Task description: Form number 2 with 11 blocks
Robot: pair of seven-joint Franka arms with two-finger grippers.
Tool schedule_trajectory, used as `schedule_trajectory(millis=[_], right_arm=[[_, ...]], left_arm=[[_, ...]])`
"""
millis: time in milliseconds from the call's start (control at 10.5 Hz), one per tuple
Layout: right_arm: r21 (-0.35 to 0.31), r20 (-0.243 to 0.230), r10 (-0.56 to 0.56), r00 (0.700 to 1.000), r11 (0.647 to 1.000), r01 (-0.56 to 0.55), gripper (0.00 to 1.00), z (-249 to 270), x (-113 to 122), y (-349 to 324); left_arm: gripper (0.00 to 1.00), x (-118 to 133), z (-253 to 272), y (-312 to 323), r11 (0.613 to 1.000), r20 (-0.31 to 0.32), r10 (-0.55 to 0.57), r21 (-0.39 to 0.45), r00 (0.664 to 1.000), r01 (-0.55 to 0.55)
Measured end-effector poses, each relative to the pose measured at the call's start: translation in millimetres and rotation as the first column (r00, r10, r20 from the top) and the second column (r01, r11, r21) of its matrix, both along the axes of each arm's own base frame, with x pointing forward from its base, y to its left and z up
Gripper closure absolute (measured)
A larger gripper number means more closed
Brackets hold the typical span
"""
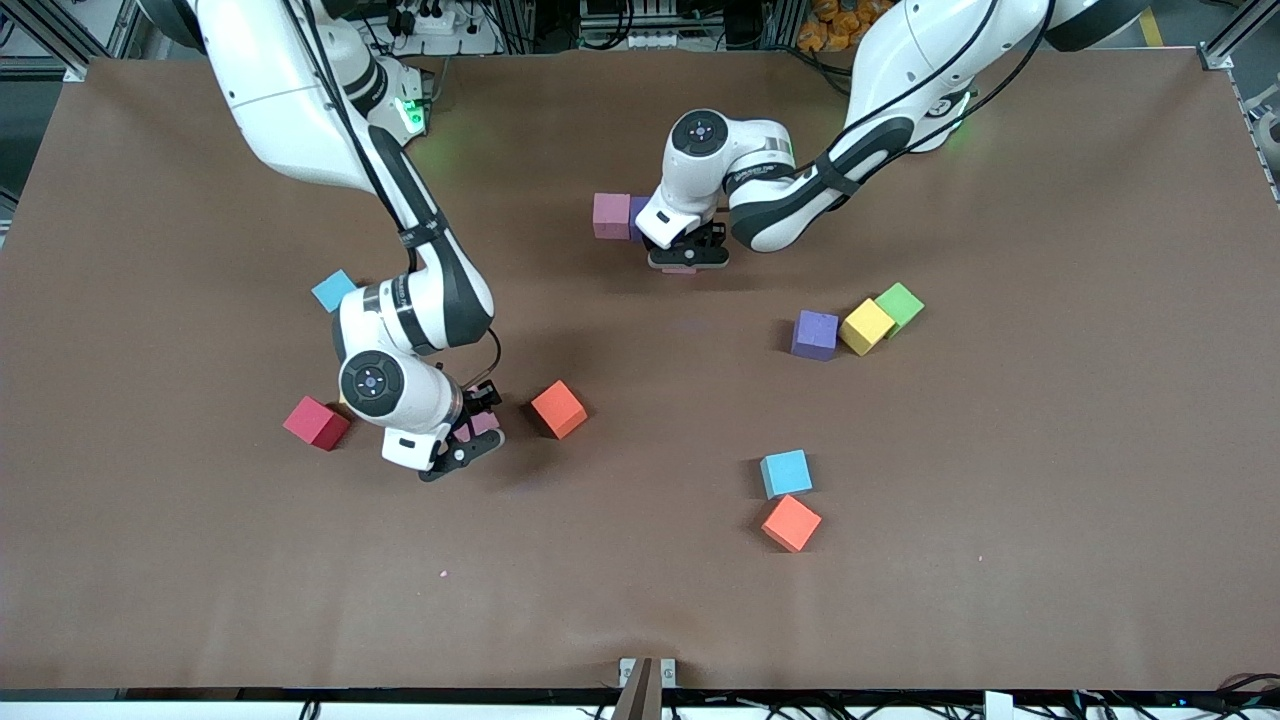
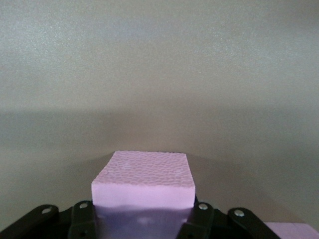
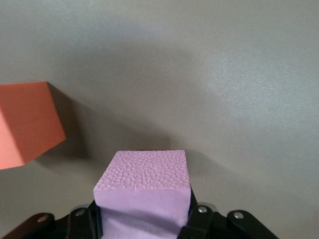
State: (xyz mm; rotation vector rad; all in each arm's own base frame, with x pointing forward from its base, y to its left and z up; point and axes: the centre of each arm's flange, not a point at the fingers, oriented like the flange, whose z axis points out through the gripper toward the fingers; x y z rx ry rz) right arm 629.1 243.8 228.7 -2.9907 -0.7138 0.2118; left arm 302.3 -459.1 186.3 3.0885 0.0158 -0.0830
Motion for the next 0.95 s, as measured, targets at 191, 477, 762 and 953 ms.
schedule_trajectory(millis=[191,477,762,953], right_arm=[[0.001,0.003,-0.059,0.998,0.998,0.059,0.41,16.3,-2.1,7.4],[-0.015,-0.03,-0.097,0.995,0.995,0.097,0.41,41.7,-24.4,46.0],[-0.022,-0.056,-0.099,0.993,0.995,0.098,0.41,69.0,-39.1,61.9],[-0.026,-0.06,-0.119,0.991,0.993,0.117,0.41,83.4,-47.6,73.1]], left_arm=[[0.43,-0.1,0.0,0.0,1.0,0.0,-0.007,0.0,1.0,0.007],[0.42,0.0,0.0,0.1,1.0,0.001,-0.008,0.002,1.0,0.008],[0.07,4.3,-3.5,5.1,0.999,0.0,-0.001,0.035,1.0,0.001],[0.0,8.0,-2.8,5.8,0.999,0.003,0.002,0.053,1.0,-0.002]])
